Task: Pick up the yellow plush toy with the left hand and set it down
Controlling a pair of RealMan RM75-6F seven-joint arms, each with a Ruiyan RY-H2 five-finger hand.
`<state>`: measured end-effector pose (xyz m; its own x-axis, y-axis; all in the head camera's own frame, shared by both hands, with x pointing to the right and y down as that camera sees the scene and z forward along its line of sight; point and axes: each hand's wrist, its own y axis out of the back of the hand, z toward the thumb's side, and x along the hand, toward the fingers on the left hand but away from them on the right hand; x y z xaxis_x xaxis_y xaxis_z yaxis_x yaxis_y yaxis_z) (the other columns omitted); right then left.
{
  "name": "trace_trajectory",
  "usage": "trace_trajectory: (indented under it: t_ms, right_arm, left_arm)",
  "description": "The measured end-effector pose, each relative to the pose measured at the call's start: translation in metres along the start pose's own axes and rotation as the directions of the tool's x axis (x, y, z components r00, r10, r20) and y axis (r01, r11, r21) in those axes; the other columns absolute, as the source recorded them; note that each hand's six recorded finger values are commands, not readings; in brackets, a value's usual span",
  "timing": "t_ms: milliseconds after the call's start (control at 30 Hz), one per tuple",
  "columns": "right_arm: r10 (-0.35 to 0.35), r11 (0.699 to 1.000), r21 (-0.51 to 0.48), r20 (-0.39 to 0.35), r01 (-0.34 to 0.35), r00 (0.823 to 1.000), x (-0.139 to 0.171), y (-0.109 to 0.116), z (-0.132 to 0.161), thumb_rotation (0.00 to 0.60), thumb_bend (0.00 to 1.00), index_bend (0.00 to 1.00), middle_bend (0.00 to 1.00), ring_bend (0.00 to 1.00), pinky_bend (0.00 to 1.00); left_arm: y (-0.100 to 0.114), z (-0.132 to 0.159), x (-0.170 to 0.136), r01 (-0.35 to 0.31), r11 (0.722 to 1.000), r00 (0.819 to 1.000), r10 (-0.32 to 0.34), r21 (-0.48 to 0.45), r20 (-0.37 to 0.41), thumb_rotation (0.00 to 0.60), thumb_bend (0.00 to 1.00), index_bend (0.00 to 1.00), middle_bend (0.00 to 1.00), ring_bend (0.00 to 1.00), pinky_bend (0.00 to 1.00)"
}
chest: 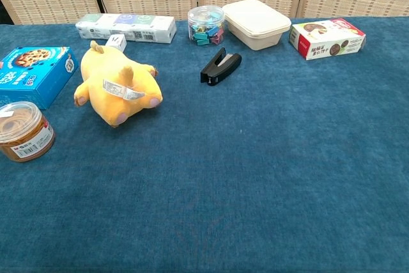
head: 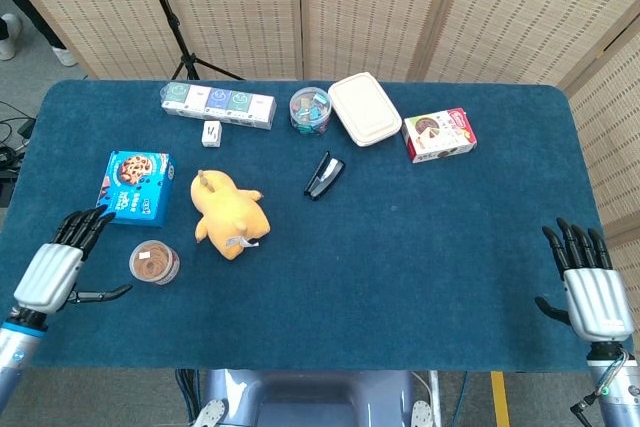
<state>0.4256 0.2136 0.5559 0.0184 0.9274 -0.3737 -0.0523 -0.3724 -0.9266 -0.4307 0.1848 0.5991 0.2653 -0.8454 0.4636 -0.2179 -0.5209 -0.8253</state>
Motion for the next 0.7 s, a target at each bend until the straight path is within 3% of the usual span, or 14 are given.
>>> trace_trajectory:
  t_ms: [167,400,700]
  right_arm:
    - [0.014,1.000,0.017,0.012,-0.015,1.000,-0.004,-0.006,0.000,0.600,0.04,0.00,0.00,0.00,0.00]
    - [0.065,0.997,0.031,0.039,-0.067,0.997,-0.013,-0.022,-0.004,0.600,0.04,0.00,0.00,0.00,0.00]
    - [0.113,0.992,0.037,0.102,-0.118,0.988,-0.026,-0.038,-0.012,0.600,0.04,0.00,0.00,0.00,0.00]
  left_arm:
    - [-0.004,0.011,0.031,-0.013,0.999,0.997,0.016,-0.044,0.073,0.003,0.00,0.00,0.00,0.00,0.00]
    - [-0.013,0.025,0.101,-0.050,0.996,0.978,0.036,0.067,0.204,0.000,0.00,0.00,0.00,0.00,0.00]
    - [-0.038,0.043,0.194,-0.020,0.995,0.967,-0.006,0.099,0.253,0.000,0.00,0.00,0.00,0.00,0.00]
